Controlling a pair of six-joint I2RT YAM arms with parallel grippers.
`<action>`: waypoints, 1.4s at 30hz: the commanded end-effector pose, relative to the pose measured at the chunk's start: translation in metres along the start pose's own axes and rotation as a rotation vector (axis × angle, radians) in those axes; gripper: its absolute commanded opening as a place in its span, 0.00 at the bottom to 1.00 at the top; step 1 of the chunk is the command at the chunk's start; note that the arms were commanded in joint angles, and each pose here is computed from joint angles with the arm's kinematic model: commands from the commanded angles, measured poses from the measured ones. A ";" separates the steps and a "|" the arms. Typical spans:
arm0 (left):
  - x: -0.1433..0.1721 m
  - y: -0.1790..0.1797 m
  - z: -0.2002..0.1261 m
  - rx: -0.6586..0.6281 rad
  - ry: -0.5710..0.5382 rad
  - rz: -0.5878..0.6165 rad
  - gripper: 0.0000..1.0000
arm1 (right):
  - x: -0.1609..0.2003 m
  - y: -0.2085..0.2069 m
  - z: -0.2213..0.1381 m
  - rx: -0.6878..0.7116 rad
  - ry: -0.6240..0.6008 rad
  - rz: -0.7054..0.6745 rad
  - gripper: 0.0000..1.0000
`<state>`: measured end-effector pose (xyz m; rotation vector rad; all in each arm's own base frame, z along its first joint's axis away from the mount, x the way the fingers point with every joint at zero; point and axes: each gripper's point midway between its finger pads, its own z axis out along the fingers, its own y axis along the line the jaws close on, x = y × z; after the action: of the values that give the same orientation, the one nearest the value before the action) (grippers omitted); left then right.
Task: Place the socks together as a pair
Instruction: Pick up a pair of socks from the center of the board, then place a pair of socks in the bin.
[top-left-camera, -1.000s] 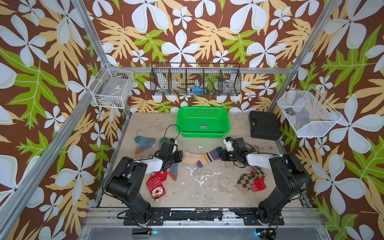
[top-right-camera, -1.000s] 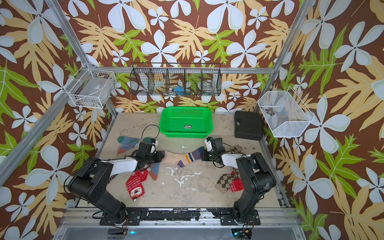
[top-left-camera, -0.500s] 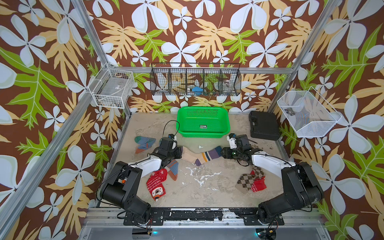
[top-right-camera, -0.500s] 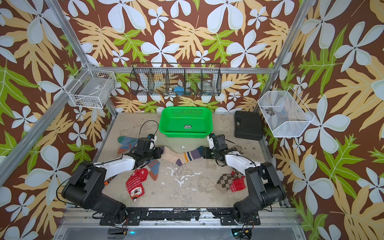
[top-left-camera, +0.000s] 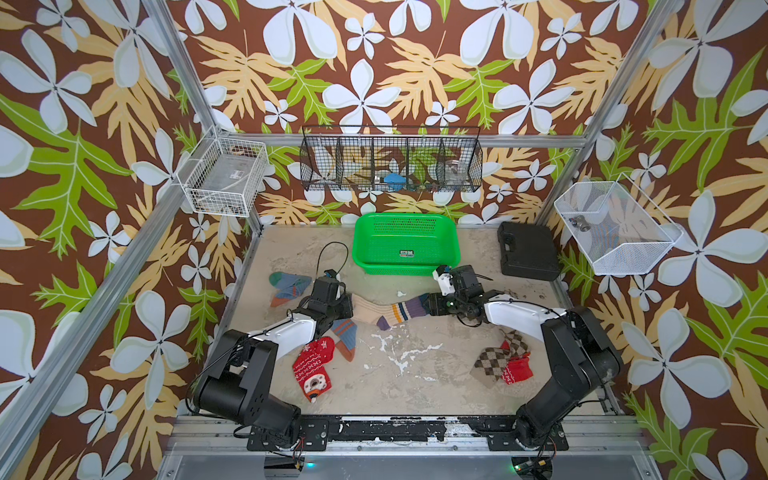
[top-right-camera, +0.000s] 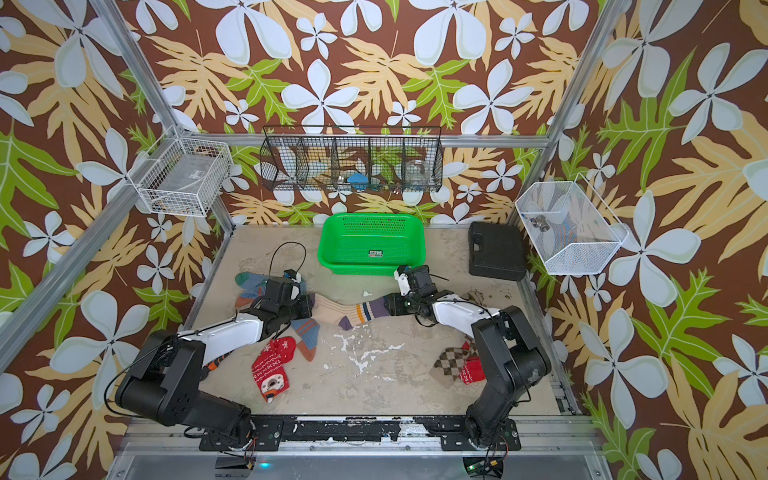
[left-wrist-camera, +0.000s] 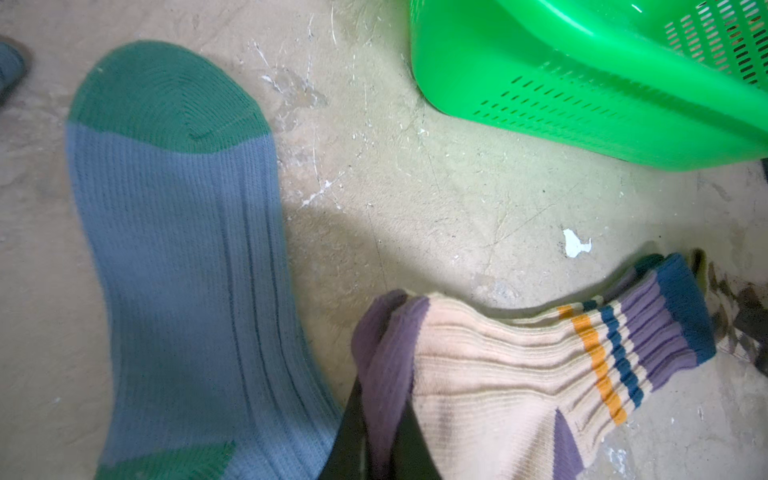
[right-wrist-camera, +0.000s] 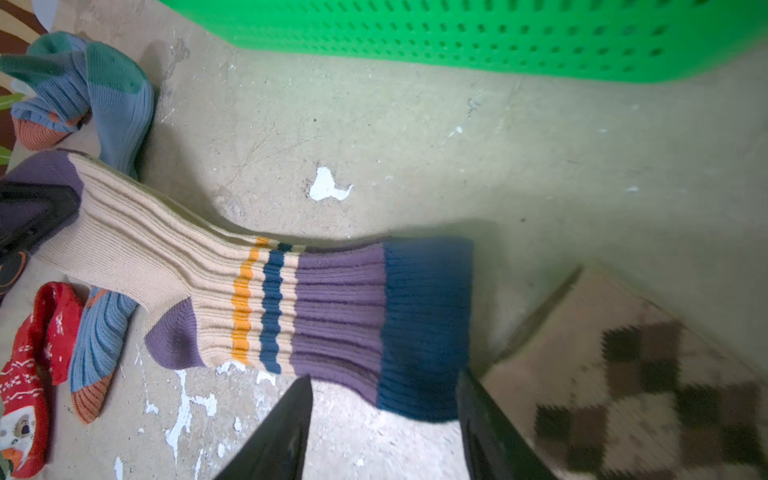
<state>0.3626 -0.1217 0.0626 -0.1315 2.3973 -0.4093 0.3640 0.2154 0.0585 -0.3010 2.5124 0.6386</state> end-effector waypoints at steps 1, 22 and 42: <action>-0.001 0.004 -0.001 -0.020 -0.007 0.012 0.00 | -0.002 -0.004 0.010 0.030 -0.006 0.005 0.58; -0.035 -0.036 -0.018 0.149 -0.064 -0.005 0.00 | -0.024 0.023 -0.015 -0.012 -0.066 -0.018 0.00; -0.206 -0.120 0.045 0.256 -0.186 0.044 0.00 | -0.201 -0.034 -0.052 0.025 -0.278 -0.004 0.00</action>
<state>0.5381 -0.2026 0.2240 -0.0093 2.0703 -0.6698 0.5133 0.1742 0.2077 -0.1660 2.2069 0.5962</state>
